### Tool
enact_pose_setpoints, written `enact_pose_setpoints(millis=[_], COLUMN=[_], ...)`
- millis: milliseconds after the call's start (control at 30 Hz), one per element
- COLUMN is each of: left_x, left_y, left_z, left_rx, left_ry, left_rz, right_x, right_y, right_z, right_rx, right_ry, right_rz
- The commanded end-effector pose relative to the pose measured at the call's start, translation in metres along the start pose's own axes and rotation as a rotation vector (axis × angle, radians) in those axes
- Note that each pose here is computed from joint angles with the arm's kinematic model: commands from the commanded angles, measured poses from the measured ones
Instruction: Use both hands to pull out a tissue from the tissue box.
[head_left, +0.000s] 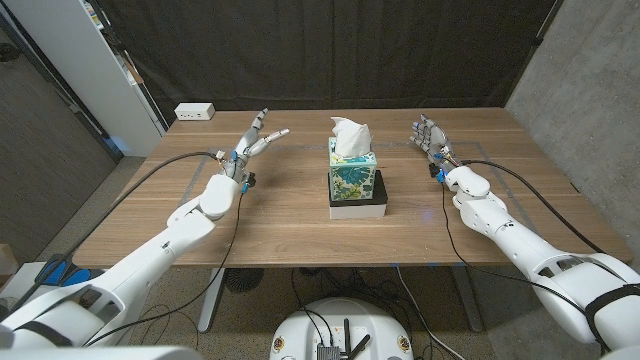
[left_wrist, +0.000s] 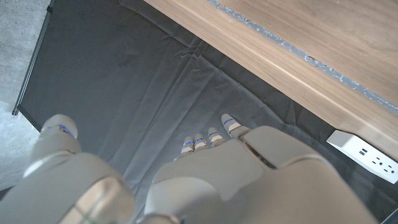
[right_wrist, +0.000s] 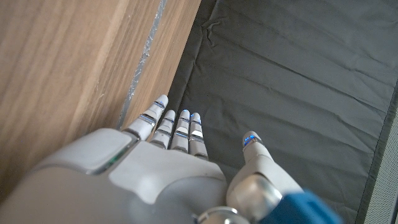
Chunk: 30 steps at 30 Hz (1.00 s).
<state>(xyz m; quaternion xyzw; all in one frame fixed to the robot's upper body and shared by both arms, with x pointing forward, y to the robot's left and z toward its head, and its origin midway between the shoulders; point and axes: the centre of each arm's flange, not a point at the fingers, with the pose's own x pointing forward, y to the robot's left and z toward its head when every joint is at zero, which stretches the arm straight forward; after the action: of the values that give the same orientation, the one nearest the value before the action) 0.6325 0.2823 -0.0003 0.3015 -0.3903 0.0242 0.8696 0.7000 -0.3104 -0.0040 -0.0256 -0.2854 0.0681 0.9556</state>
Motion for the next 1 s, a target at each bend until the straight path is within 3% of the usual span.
enact_pose_setpoints(millis=[33, 1000], left_x=[-0.018, -0.079], left_y=[-0.009, -0.03], left_z=[0.007, 0.029], left_rx=[-0.008, -0.064], left_ry=[0.004, -0.001], left_rz=[0.008, -0.012], right_x=[-0.006, -0.016], right_y=[-0.003, 0.0], right_z=[0.001, 0.002], right_rx=[0.004, 0.005], right_ry=[-0.012, -0.03], right_rz=[-0.006, -0.013])
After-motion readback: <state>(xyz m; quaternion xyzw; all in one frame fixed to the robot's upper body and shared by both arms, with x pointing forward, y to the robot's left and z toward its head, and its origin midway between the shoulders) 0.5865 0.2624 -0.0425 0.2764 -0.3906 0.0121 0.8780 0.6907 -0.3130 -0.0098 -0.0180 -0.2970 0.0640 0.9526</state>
